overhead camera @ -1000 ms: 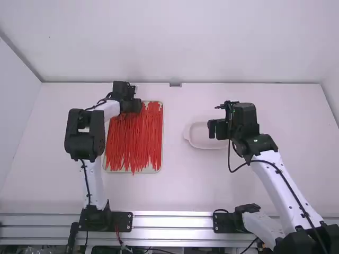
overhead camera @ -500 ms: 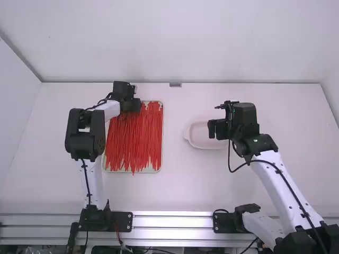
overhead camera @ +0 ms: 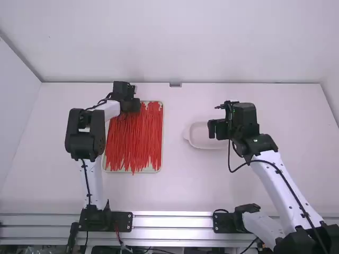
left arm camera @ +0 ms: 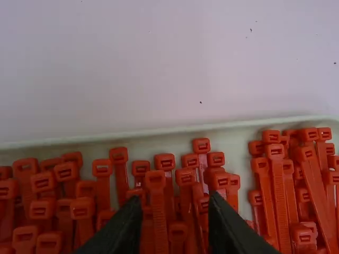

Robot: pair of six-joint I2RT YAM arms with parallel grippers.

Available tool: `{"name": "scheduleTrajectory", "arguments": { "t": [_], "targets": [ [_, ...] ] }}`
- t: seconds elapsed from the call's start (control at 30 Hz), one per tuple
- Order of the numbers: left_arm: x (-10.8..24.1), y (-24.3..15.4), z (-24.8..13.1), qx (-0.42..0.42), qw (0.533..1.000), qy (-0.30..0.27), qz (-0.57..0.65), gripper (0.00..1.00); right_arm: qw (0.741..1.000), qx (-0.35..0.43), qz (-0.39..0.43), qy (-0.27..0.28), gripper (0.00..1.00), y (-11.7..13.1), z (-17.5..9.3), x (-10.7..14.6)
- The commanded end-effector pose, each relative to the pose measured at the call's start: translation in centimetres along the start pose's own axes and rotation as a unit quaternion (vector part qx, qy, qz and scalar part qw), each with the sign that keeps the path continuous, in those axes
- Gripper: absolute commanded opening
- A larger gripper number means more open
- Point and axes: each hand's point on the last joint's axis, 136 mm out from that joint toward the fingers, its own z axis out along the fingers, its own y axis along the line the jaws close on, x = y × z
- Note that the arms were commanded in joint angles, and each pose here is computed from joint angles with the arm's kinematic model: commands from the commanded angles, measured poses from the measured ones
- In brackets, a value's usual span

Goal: Fasten the cable tie

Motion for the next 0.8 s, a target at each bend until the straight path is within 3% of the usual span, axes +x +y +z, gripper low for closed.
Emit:
{"name": "scheduleTrajectory", "arguments": {
  "t": [0.0, 0.63, 0.77],
  "targets": [
    [-0.95, -0.14, 0.07, -0.002, 1.000, -0.008, 0.002, 0.31, 1.000, -0.002, -0.004, -0.014, 0.98, 0.23, -0.43, -1.39],
    [-0.94, -0.14, 0.07, -0.002, 1.000, -0.008, 0.002, 0.12, 1.000, -0.002, -0.002, -0.014, 0.98, 0.23, -0.43, -1.38],
    [-0.93, -0.14, 0.07, -0.002, 1.000, -0.008, 0.001, 0.17, 1.000, -0.001, -0.002, -0.014, 0.98, 0.22, -0.43, -1.38]
  ]
}}
